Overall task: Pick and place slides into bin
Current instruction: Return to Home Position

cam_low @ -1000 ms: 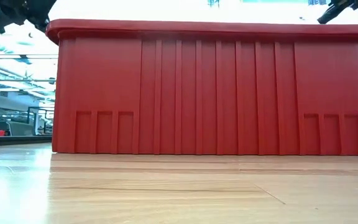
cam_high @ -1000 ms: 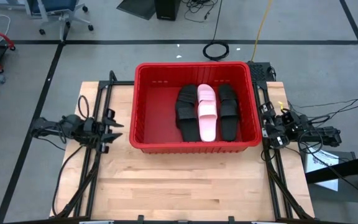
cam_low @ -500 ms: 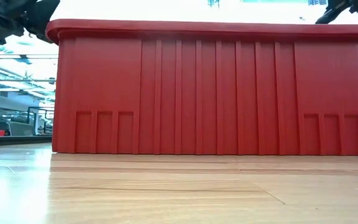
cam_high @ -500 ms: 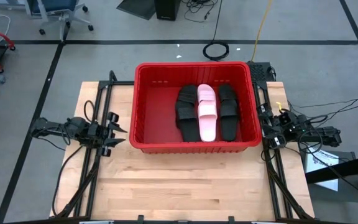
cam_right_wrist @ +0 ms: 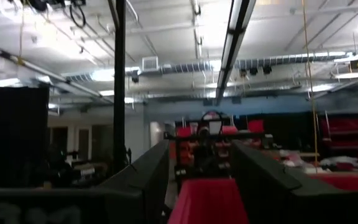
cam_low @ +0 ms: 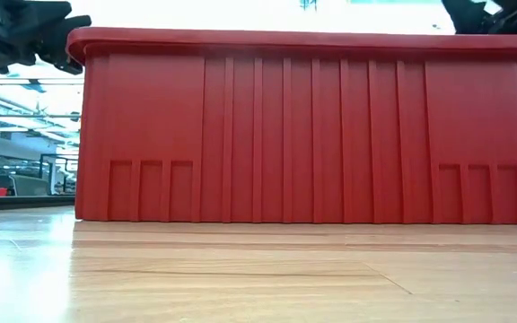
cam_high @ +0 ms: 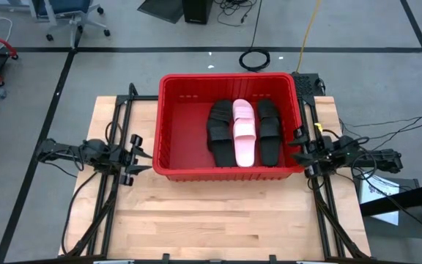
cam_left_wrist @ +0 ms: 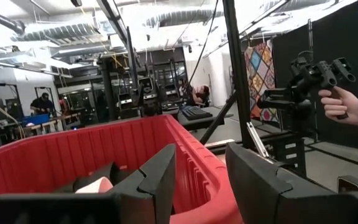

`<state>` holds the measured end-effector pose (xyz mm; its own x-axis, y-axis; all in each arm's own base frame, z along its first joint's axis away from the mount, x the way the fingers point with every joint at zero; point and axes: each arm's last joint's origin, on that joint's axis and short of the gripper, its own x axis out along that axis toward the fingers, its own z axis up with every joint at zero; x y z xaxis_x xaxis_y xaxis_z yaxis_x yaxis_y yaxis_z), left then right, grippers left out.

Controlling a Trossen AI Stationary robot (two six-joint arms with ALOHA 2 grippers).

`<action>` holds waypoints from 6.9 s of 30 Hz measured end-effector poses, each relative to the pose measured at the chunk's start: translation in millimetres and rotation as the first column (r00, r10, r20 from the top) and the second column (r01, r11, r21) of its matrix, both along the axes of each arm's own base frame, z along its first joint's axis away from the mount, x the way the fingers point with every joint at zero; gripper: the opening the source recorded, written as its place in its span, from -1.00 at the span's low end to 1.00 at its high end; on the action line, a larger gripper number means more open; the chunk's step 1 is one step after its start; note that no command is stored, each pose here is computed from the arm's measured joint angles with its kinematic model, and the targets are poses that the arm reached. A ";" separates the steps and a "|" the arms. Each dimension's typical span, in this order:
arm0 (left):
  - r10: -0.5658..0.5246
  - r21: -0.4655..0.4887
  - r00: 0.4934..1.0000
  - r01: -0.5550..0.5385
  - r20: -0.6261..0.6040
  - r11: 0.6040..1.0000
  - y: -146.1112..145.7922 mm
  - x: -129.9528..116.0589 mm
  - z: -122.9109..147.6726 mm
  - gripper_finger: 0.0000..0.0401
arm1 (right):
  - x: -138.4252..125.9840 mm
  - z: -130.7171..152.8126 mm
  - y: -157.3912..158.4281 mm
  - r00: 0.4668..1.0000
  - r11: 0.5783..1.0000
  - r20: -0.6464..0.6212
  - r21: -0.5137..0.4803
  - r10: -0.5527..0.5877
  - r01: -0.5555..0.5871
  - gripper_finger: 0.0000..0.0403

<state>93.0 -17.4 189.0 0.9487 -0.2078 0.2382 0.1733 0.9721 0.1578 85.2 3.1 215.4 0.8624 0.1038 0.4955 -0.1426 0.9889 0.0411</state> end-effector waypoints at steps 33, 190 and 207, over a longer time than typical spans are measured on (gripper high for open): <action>0.001 0.005 1.000 -0.001 -0.030 1.000 -0.1 0.7 -2.7 -0.26 | 4.3 -7.9 0.0 0.996 0.999 -0.087 -0.045 -0.024 0.021 -0.21; 0.000 0.005 1.000 0.000 -0.030 1.000 -0.1 0.7 -2.6 -0.26 | 4.2 -7.9 0.0 0.996 0.999 -0.086 -0.045 -0.024 0.021 -0.21; 0.001 0.005 1.000 -0.001 -0.031 1.000 -0.1 0.7 -2.6 -0.26 | 4.2 -7.8 0.0 0.996 0.999 -0.085 -0.045 -0.024 0.021 -0.21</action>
